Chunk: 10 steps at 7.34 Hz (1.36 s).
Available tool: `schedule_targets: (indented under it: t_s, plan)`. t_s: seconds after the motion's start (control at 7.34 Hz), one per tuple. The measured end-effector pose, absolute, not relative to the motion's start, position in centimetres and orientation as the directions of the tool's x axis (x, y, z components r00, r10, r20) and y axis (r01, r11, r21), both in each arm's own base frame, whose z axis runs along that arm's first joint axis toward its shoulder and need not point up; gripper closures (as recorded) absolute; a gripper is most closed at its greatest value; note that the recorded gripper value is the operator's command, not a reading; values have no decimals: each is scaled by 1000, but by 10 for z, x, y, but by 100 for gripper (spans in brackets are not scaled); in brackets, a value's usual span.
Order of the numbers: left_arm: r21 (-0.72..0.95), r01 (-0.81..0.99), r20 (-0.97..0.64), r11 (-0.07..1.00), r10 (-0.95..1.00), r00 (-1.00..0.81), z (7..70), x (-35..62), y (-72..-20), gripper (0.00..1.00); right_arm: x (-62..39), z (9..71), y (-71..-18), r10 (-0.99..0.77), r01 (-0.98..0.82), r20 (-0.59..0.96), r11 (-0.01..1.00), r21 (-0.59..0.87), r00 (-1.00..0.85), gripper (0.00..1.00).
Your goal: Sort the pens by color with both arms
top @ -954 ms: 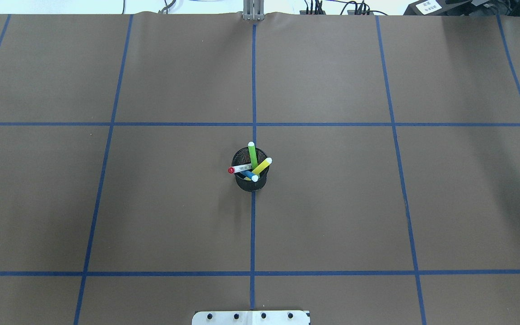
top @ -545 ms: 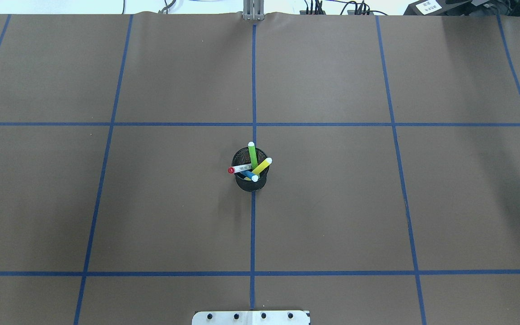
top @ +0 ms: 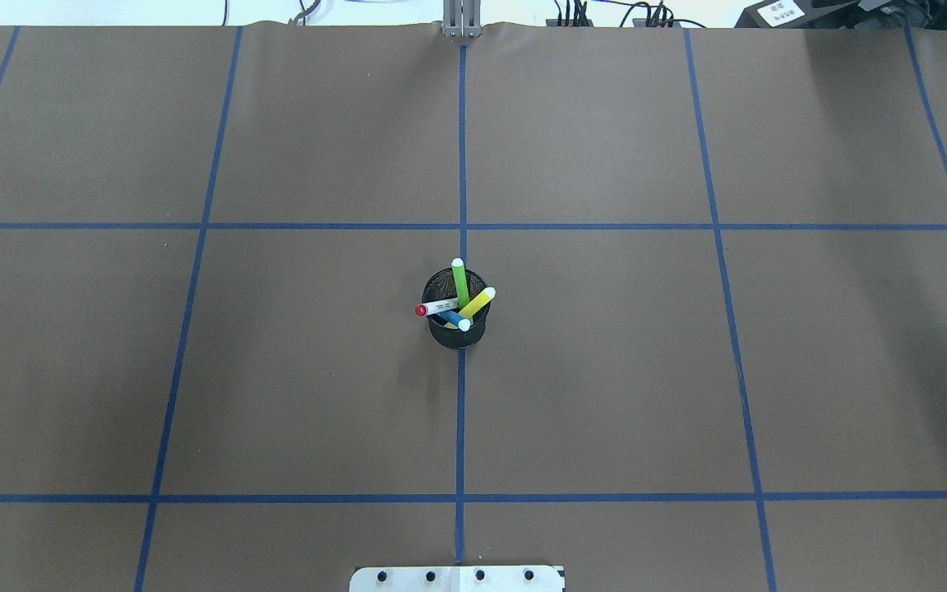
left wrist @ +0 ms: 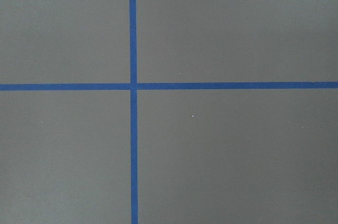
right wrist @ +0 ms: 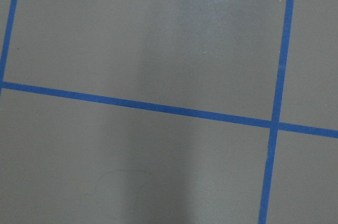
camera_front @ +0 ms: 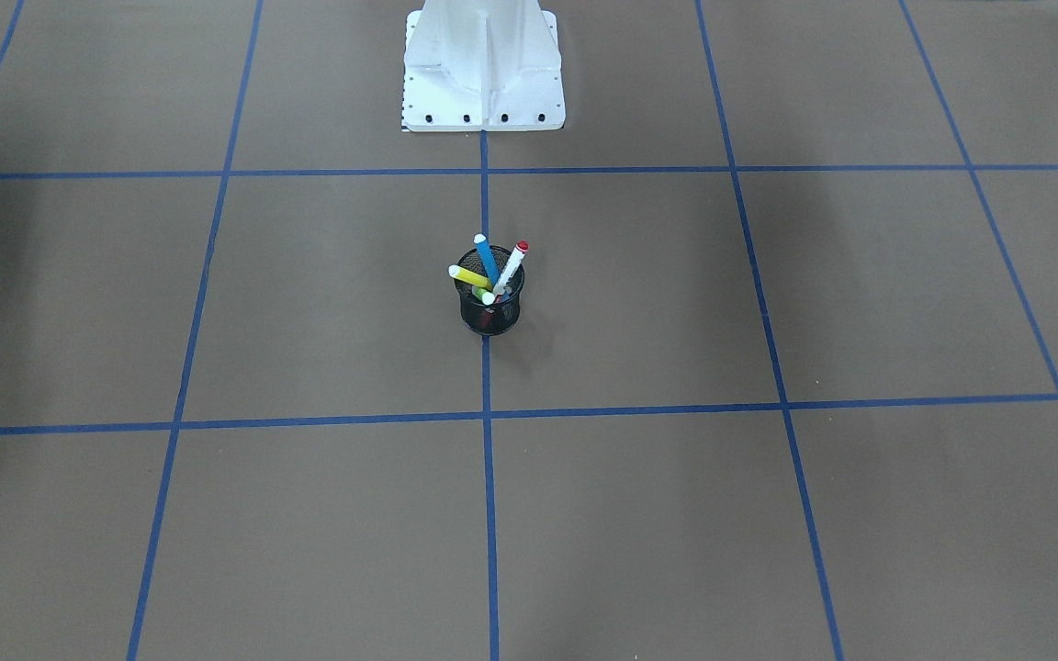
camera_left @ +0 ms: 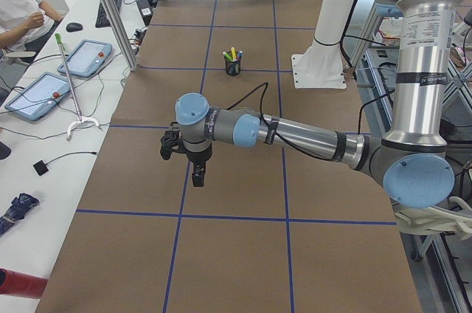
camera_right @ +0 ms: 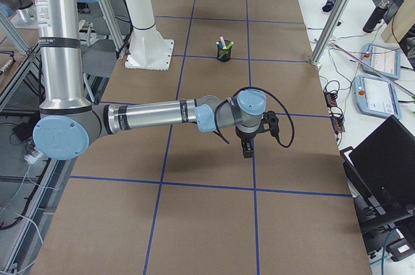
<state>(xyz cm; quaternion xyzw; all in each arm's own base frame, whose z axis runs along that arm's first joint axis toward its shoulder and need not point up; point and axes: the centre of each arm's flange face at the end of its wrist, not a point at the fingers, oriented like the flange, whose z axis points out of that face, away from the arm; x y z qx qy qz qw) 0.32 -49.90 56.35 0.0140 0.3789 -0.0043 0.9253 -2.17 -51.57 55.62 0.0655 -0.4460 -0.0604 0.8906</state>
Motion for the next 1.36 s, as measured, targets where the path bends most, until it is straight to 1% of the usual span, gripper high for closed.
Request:
schedule_targets:
  t_s: [0.27, 0.54, 0.95, 1.09, 1.36]
  plan:
    - [25, 4, -700, 1000, 14, 714, 564, 10, -499, 0, -64, 507, -506, -139, 43, 828, 989, 138, 543, 0]
    - [19, 1, -699, 1000, 12, 715, 566, 12, -499, 0, -130, 435, -493, 3, -14, 853, 1000, 5, 522, 1]
    - [17, -10, -698, 1000, 19, 715, 567, 18, -499, 0, -268, 307, -480, 208, -135, 850, 977, -162, 484, 1]
    - [15, -19, -698, 1000, 24, 715, 568, 23, -499, 0, -317, 268, -464, 256, -172, 848, 965, -197, 464, 1]
    - [13, -38, -698, 999, 36, 715, 570, 33, -500, 0, -395, 217, -413, 316, -276, 849, 938, -211, 424, 1]
